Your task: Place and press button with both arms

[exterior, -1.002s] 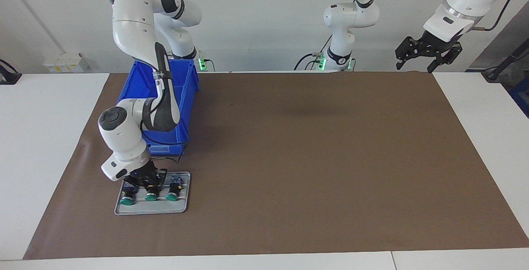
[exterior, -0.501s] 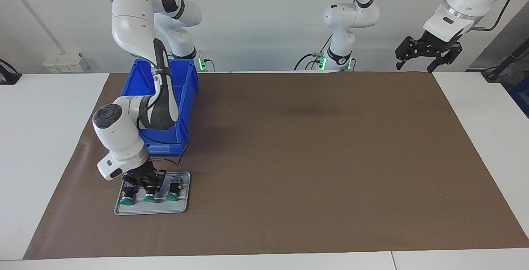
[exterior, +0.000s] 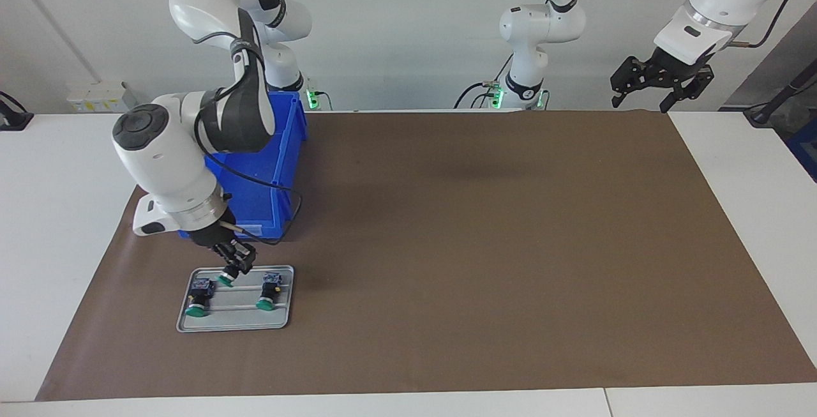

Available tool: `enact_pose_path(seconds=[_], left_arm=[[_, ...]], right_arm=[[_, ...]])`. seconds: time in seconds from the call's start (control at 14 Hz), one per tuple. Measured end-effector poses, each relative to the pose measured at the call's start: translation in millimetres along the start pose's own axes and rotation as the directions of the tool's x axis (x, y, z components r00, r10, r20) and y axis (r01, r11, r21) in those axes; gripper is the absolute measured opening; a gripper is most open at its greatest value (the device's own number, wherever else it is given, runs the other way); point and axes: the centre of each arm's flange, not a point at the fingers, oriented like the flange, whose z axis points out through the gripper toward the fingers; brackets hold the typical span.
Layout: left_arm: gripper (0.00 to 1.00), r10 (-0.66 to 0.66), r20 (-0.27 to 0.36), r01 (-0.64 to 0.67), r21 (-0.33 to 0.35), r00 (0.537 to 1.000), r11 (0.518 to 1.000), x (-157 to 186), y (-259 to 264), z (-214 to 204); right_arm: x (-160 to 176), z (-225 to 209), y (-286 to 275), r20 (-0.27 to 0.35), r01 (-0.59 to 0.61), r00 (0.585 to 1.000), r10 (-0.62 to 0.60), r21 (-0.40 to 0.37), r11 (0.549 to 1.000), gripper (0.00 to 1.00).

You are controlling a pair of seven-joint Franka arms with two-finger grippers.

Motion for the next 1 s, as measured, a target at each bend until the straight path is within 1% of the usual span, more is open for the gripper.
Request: enact_pose_path(seconds=[0.14,0.29,0.43,0.57,0.79,1.0], left_arm=[[1.0,0.0,0.0,0.0,0.0,1.0,1.0,0.0,0.0,0.0],[1.0,0.0,0.0,0.0,0.0,1.0,1.0,0.0,0.0,0.0],[1.0,0.0,0.0,0.0,0.0,1.0,1.0,0.0,0.0,0.0],[1.0,0.0,0.0,0.0,0.0,1.0,1.0,0.0,0.0,0.0],[1.0,0.0,0.0,0.0,0.0,1.0,1.0,0.0,0.0,0.0],[1.0,0.002,0.0,-0.002,0.0,1.0,1.0,0.2,1.2,0.0]], right_arm=[[-42.7,-0.3,-30.7,0.006,-0.152,0.988,0.152,0.01,0.988,0.33],[-91.8,0.7,-60.4,0.01,-0.308,0.951,0.308,0.016,0.951,0.33],[-141.4,6.1,-83.2,-0.015,-0.411,0.912,0.411,0.006,0.912,0.33],[-186.0,20.6,-99.5,-0.051,-0.48,0.876,0.48,0.019,0.877,0.33],[-251.4,56.7,-113.5,-0.119,-0.526,0.844,0.523,0.009,0.851,0.33],[-304.9,95.9,-123.6,-0.148,-0.567,0.815,0.561,-0.003,0.823,0.33]])
